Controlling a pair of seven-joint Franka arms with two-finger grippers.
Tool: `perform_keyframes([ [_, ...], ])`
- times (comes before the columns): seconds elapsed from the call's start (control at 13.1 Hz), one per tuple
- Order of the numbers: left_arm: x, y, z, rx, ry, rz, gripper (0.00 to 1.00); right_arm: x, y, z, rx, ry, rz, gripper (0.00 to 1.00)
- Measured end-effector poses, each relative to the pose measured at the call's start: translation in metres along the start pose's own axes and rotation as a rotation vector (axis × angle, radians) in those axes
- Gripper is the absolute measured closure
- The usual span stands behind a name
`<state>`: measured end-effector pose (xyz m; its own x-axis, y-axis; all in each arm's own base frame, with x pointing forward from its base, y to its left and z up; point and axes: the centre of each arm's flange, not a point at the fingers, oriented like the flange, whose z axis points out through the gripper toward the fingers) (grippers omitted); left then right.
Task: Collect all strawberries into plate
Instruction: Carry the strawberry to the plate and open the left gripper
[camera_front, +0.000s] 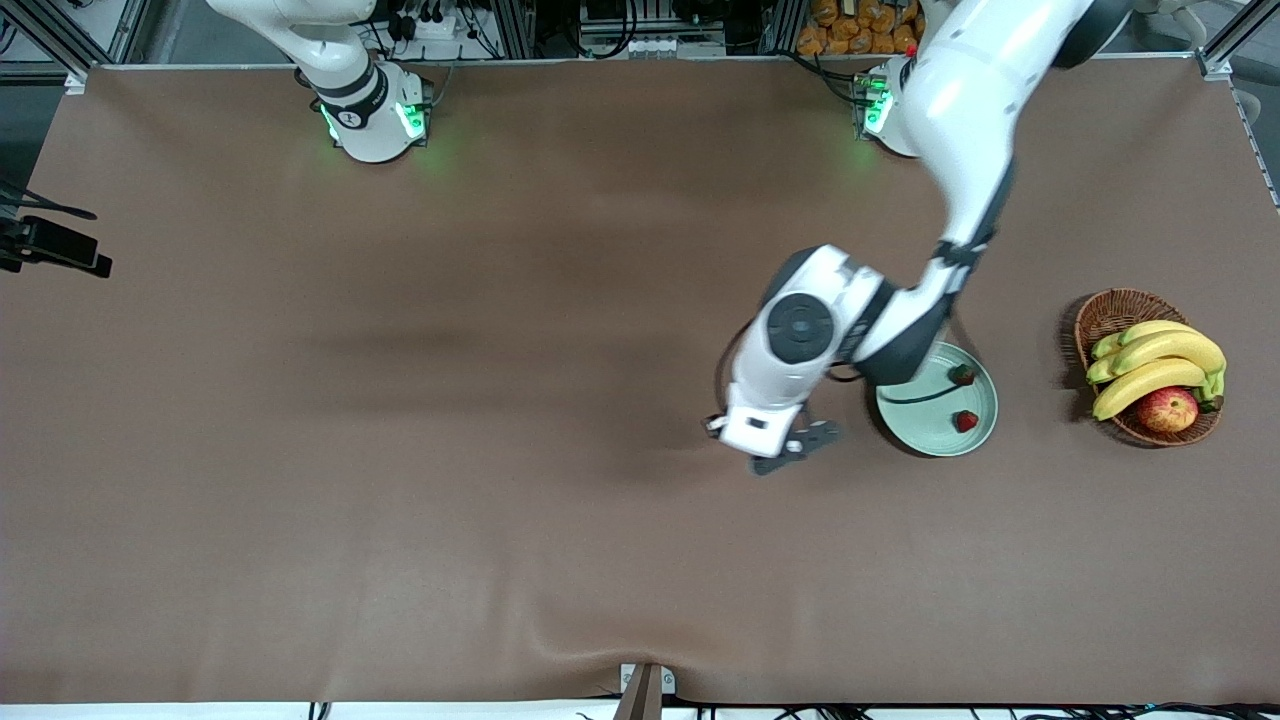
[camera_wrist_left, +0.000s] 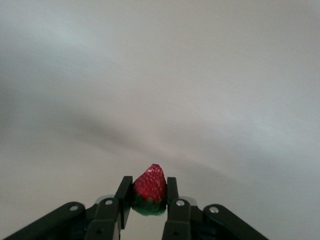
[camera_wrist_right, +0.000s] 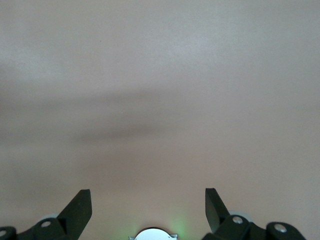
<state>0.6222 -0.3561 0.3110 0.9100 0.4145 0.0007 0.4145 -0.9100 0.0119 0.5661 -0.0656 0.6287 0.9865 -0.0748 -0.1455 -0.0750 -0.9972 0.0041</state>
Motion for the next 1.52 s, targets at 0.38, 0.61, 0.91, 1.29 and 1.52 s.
perform_keyframes([
  [0.38,0.058,-0.138,0.012,0.162,-0.119,0.119,0.68,-0.002,0.002,0.001,0.001,-0.014,0.004,0.0],
  [0.61,0.082,-0.21,0.048,0.195,-0.213,0.168,0.68,-0.002,0.003,0.001,0.001,-0.015,0.007,0.0],
  [0.91,0.096,-0.245,0.067,0.192,-0.257,0.181,0.57,-0.002,0.004,0.001,0.0,-0.015,0.009,0.0],
  [1.29,0.119,-0.23,-0.047,0.154,-0.134,0.169,0.02,-0.002,0.008,0.002,-0.005,-0.017,0.017,0.0],
  [1.52,0.115,-0.222,-0.152,0.137,-0.052,0.167,0.0,-0.001,0.007,0.002,-0.005,-0.018,0.014,0.0],
])
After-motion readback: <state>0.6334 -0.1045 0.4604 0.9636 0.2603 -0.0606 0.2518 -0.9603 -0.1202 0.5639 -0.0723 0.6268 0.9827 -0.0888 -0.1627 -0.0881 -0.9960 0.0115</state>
